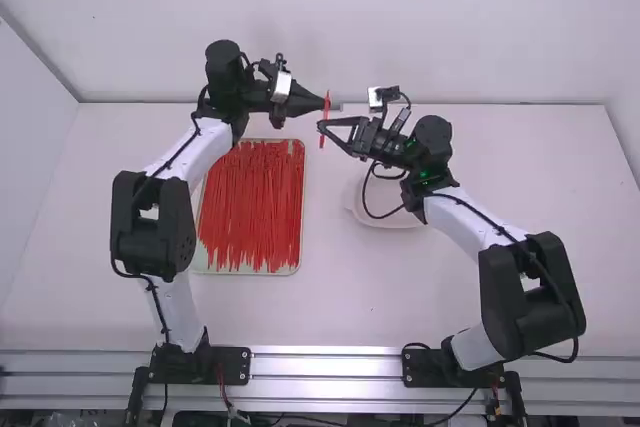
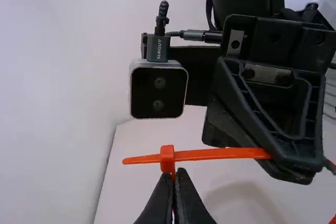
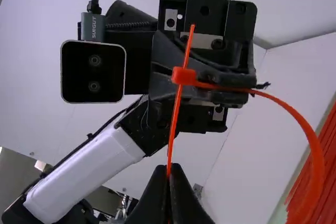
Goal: Fasten the cable tie
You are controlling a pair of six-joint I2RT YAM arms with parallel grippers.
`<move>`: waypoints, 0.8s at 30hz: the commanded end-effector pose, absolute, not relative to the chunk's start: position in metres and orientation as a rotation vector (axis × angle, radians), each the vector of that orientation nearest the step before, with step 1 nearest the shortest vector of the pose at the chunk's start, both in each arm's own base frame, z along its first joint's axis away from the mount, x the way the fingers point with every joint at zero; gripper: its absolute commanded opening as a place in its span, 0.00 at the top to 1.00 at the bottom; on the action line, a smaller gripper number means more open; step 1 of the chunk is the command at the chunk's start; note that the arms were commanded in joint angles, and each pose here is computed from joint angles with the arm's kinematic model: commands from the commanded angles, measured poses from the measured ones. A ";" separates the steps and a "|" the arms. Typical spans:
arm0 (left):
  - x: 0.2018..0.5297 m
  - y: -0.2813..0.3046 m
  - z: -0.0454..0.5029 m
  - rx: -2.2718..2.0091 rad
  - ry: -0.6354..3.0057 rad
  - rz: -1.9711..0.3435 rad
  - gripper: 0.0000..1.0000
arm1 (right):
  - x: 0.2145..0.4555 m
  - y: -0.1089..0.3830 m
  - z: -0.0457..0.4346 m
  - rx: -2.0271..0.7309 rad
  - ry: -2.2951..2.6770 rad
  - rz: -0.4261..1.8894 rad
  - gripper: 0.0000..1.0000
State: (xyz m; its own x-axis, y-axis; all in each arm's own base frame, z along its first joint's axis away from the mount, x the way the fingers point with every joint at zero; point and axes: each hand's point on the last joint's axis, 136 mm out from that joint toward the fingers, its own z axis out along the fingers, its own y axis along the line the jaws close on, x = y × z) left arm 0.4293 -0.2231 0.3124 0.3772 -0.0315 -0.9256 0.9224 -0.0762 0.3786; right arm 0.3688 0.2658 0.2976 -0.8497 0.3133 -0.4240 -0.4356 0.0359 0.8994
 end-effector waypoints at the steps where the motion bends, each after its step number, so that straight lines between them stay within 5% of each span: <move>1: 0.423 -0.225 0.308 1.439 0.833 -0.998 0.99 | 0.380 0.258 0.311 -0.112 1.749 1.835 1.00; 24: 0.418 -0.234 0.308 1.452 0.817 -1.012 0.99 | 0.396 0.240 0.324 -0.101 1.704 1.773 1.00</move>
